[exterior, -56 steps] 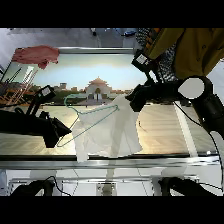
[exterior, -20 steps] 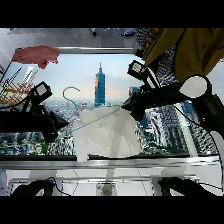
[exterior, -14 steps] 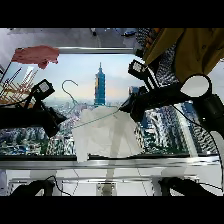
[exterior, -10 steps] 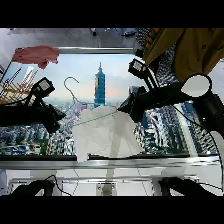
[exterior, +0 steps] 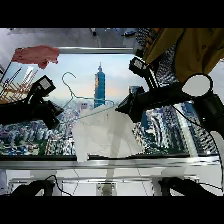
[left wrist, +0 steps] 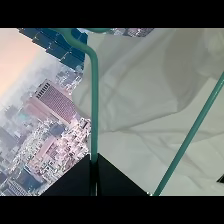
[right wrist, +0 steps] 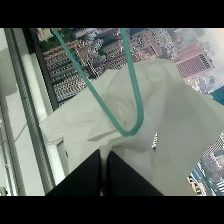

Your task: Fold the clothes and pants, and hang the long-sleeved shirts on hangers.

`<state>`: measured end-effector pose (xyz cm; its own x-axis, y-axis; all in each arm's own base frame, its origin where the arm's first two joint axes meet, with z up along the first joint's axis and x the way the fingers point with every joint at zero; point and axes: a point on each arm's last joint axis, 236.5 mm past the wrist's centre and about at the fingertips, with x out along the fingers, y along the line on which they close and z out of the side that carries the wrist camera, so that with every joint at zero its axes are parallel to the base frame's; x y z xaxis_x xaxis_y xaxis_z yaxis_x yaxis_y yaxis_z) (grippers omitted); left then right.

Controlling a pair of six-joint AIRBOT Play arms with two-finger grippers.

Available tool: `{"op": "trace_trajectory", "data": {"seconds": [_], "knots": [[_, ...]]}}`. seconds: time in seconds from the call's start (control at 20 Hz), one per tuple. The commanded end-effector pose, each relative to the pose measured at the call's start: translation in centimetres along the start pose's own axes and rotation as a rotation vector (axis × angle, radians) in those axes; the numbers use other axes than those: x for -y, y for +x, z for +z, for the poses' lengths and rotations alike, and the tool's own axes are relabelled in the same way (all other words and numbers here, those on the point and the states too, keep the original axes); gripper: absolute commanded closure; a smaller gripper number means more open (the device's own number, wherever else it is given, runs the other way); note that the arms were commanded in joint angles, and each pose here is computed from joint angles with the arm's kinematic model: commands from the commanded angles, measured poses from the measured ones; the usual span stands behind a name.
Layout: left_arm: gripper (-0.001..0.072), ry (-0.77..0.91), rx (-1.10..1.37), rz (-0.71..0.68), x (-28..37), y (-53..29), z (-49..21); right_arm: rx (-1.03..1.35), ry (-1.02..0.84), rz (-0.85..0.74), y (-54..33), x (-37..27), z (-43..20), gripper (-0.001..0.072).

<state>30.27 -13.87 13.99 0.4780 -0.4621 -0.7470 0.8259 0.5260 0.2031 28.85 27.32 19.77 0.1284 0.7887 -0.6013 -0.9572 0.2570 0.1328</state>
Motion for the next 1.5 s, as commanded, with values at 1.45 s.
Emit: {"op": "trace_trajectory", "data": {"seconds": [1.45], "knots": [[0.0682, 0.230, -0.082, 0.116, -0.5, 0.9, -2.4, -0.065, 0.023, 0.003, 0.0, -0.1, -1.5, 0.0680]]}}
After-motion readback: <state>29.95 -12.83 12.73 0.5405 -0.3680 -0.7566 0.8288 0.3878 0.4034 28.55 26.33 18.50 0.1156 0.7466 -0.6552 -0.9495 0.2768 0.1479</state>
